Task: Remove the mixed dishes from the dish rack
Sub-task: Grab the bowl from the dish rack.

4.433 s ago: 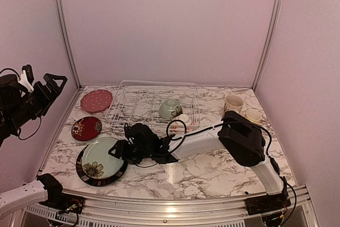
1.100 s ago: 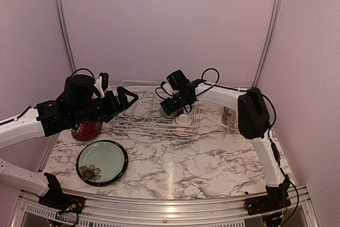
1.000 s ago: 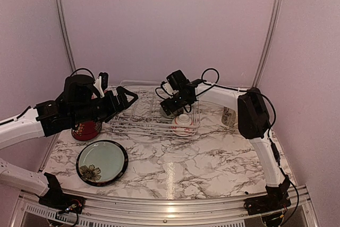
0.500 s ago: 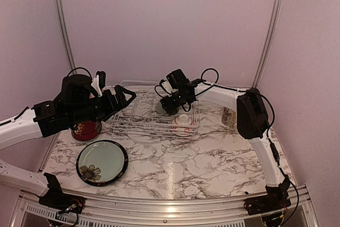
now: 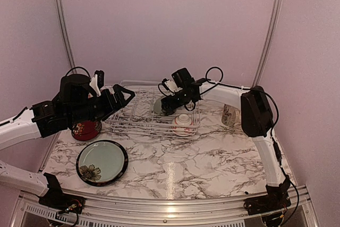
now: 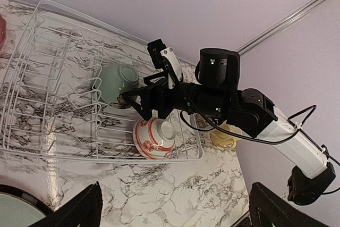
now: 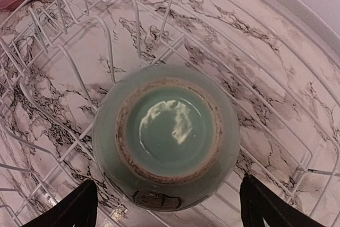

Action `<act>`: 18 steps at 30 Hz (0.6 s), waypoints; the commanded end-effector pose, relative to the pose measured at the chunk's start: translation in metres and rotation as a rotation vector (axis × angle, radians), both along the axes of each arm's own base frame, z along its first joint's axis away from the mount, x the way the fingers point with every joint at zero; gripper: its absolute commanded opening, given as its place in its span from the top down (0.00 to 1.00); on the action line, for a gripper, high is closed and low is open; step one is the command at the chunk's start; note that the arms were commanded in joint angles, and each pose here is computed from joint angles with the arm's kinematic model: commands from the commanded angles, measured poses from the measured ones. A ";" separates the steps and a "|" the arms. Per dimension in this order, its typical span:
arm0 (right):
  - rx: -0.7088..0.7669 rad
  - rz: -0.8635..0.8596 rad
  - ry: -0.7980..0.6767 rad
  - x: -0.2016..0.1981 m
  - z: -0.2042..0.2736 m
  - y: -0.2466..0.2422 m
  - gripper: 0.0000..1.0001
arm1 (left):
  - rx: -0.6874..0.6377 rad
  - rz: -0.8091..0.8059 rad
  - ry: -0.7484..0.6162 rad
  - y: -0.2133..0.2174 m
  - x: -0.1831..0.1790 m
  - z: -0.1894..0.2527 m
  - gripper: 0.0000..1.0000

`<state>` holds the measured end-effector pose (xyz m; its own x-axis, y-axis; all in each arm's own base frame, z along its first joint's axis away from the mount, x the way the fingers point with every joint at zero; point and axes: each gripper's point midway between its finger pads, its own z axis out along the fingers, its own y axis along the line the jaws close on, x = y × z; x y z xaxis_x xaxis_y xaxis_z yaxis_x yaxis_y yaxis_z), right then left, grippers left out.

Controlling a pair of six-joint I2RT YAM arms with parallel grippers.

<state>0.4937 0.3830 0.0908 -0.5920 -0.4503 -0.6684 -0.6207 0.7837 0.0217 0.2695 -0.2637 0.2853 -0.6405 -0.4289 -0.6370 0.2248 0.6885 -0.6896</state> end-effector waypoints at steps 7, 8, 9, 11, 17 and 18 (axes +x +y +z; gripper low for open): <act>0.016 -0.005 -0.168 0.030 0.035 0.007 0.12 | 0.013 -0.001 -0.009 0.001 -0.001 0.006 0.01; 0.022 -0.009 -0.169 0.031 0.034 0.008 0.13 | 0.013 -0.001 -0.009 0.001 -0.001 0.006 0.01; 0.030 -0.005 -0.168 0.031 0.032 0.010 0.15 | 0.014 0.000 -0.009 0.001 0.000 0.006 0.01; 0.045 -0.004 -0.176 0.032 0.031 0.012 0.18 | 0.016 -0.002 -0.010 0.000 0.000 0.007 0.01; 0.068 0.007 -0.206 0.039 0.032 0.019 0.24 | 0.033 -0.003 -0.001 -0.002 0.002 0.003 0.01; 0.070 0.008 -0.207 0.040 0.031 0.020 0.24 | 0.034 -0.003 0.001 -0.002 0.002 0.002 0.01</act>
